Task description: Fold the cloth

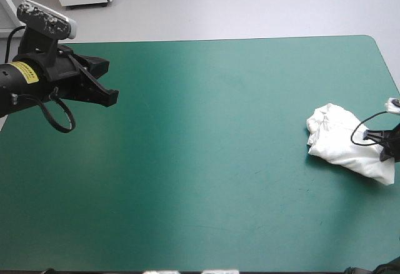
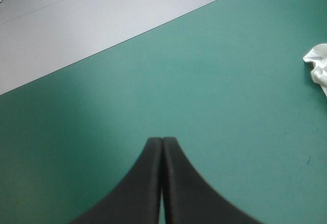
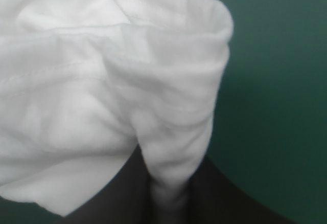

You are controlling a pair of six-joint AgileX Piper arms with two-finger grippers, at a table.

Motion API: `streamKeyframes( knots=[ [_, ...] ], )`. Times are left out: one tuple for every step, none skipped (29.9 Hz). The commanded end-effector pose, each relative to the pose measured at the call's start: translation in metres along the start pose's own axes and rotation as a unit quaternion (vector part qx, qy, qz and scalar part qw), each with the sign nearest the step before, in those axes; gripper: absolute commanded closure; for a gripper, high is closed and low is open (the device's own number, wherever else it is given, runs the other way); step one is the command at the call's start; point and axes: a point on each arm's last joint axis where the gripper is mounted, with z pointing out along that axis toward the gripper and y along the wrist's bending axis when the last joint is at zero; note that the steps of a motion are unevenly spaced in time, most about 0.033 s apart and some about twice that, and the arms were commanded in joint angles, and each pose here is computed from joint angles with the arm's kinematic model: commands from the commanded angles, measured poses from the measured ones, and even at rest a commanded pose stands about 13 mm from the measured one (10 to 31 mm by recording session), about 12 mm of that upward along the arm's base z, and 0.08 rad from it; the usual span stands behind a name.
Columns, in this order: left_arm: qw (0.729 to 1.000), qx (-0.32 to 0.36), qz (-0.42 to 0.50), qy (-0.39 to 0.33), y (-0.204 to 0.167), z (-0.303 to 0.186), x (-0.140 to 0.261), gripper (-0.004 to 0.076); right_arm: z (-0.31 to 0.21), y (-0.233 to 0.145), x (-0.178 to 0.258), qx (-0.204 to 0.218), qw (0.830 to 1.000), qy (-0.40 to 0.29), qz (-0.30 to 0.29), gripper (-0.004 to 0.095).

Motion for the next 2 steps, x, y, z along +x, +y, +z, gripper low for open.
streamKeyframes(
  knots=[
    [1.0, 0.007, -0.001, -0.004, -0.0022, -0.0152, 0.0012, 0.0734, -0.029, 0.0011, 0.0003, 0.0, 0.998, -0.055, 0.004, 0.0902],
    [1.0, 0.007, -0.001, -0.004, -0.0022, -0.0152, 0.0012, 0.0734, -0.0299, 0.002, 0.0008, -0.004, 0.998, -0.055, 0.001, 0.0885]
  ],
)
